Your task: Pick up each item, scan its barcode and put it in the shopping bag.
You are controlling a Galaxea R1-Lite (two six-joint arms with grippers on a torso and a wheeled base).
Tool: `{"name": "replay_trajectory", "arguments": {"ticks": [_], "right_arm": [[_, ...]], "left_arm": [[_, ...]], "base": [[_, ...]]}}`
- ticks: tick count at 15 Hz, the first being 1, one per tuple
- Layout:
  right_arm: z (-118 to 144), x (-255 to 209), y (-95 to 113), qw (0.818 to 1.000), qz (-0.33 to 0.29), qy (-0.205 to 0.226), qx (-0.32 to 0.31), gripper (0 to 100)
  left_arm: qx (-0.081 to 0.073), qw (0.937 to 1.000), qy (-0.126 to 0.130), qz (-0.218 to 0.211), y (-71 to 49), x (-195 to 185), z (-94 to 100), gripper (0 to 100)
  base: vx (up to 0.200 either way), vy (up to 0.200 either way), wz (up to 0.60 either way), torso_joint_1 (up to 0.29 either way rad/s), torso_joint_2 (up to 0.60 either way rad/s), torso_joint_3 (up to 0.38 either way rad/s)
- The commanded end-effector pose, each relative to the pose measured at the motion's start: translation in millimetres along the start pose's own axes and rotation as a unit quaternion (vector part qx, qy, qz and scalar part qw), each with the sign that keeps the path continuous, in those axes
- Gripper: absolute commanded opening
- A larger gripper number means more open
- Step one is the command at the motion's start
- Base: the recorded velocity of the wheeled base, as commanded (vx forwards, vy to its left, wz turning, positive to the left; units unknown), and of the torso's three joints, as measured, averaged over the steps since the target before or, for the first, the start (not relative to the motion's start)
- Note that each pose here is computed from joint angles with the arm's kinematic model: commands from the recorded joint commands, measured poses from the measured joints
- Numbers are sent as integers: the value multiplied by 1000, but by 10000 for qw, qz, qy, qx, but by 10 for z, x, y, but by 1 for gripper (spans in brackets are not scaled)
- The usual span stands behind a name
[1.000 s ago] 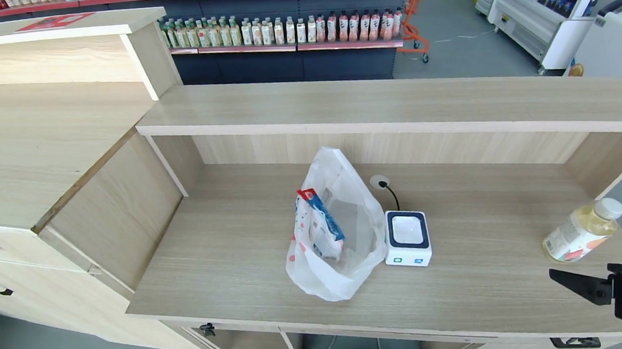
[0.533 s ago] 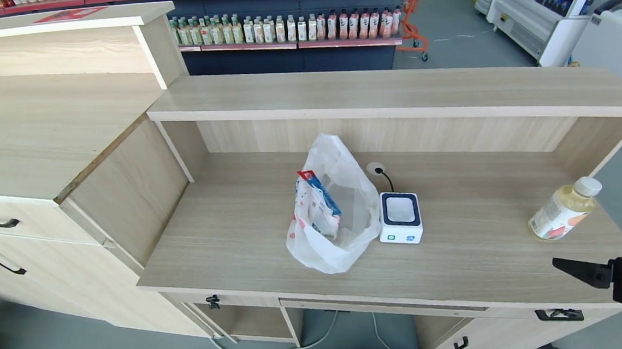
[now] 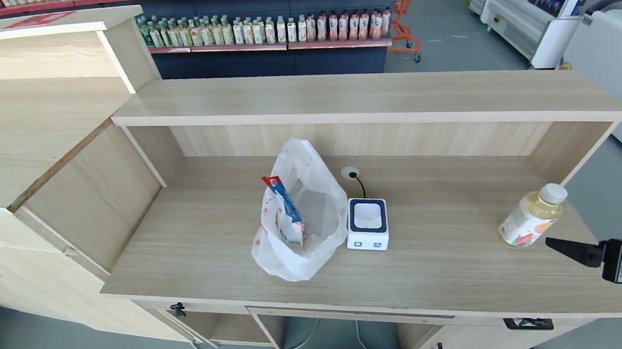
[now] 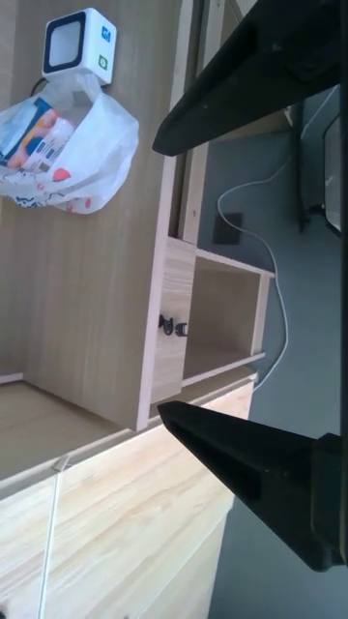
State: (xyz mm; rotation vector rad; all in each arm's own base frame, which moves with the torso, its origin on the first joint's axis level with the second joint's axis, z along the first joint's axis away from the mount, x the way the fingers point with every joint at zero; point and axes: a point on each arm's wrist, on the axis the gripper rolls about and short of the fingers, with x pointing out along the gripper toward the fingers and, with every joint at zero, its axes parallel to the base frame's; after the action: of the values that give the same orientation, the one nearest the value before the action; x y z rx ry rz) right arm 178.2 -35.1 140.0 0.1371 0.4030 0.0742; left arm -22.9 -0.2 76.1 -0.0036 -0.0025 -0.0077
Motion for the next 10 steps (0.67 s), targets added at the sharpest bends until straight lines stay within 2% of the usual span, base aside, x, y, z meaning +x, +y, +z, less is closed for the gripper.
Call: {"name": "replay_trajectory", "arguments": {"ticks": [1,3,6,10], "right_arm": [[-136,182,-114,9996,-115,260,-68,100],[-203,250,-155,9995,-148,284,-81,100],[-290,391,-245,9988,-231,358,-225,100],[-450,570,-419,9972,-518,180,-506,100]], "left_arm": [[-5,10000,-3,0,0,0,0,100],[-5,10000,-3,0,0,0,0,100],[-20,10000,-3,8,0,0,0,100],[-20,10000,-3,8,0,0,0,100]], "base": [[0,-200,0,2,2,2],[0,-200,0,2,2,5],[0,0,0,0,0,0],[0,0,0,0,0,0]]}}
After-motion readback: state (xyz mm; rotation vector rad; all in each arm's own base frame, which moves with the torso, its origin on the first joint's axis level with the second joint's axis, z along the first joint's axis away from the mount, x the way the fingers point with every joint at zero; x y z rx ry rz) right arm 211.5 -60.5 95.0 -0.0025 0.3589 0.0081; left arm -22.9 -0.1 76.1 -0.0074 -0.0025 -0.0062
